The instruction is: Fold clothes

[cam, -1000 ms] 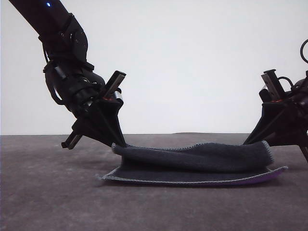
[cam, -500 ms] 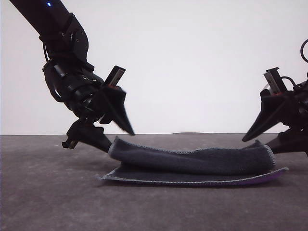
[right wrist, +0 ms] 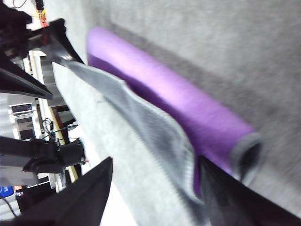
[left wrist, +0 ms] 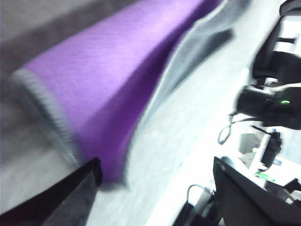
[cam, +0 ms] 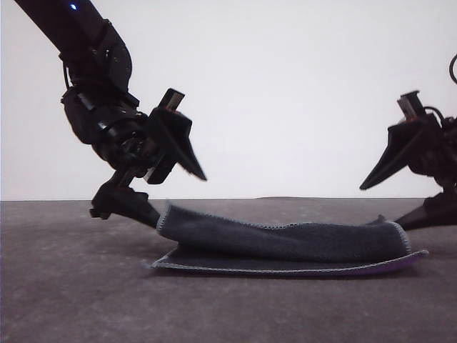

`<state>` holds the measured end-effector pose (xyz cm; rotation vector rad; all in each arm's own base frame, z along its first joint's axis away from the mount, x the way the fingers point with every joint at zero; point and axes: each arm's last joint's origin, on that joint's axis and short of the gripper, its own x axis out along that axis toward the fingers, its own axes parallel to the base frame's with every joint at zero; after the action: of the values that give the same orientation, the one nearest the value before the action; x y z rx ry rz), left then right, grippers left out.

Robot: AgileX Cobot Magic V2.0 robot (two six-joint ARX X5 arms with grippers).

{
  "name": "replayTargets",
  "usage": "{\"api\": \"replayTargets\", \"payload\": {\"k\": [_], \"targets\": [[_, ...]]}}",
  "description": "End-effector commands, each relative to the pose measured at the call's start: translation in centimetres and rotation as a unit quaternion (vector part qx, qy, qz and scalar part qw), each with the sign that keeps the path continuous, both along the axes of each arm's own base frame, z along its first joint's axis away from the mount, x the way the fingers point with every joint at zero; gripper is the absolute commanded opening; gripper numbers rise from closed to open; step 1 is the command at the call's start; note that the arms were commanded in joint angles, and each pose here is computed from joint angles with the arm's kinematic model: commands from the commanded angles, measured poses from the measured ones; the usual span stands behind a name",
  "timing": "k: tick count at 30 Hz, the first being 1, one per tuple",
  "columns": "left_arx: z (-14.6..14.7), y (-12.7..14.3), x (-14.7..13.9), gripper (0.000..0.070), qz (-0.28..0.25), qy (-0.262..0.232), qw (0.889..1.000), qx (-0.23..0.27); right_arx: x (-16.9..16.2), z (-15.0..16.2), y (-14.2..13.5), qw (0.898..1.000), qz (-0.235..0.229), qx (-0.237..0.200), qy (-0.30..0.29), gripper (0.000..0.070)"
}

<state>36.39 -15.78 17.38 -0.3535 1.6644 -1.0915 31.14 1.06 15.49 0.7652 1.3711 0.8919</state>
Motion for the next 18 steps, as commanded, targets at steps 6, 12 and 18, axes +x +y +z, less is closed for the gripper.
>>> {"api": "replayTargets", "payload": {"k": [6, 12, 18], "targets": [[1.0, -0.2, -0.3, 0.0477, -0.021, 0.012, 0.999, -0.043, 0.5, 2.9, -0.1, 0.998, 0.006, -0.001, -0.057, 0.0361], [3.0, -0.3, -0.4, 0.0479, -0.019, 0.016, 0.996, -0.086, 0.1, 6.0, -0.3, 0.996, 0.003, -0.003, -0.092, 0.0361], [5.4, -0.4, -1.2, 0.0479, -0.018, -0.002, 0.994, -0.107, -0.7, 9.2, -0.6, 0.99, -0.002, -0.009, -0.14, 0.0362]]}}
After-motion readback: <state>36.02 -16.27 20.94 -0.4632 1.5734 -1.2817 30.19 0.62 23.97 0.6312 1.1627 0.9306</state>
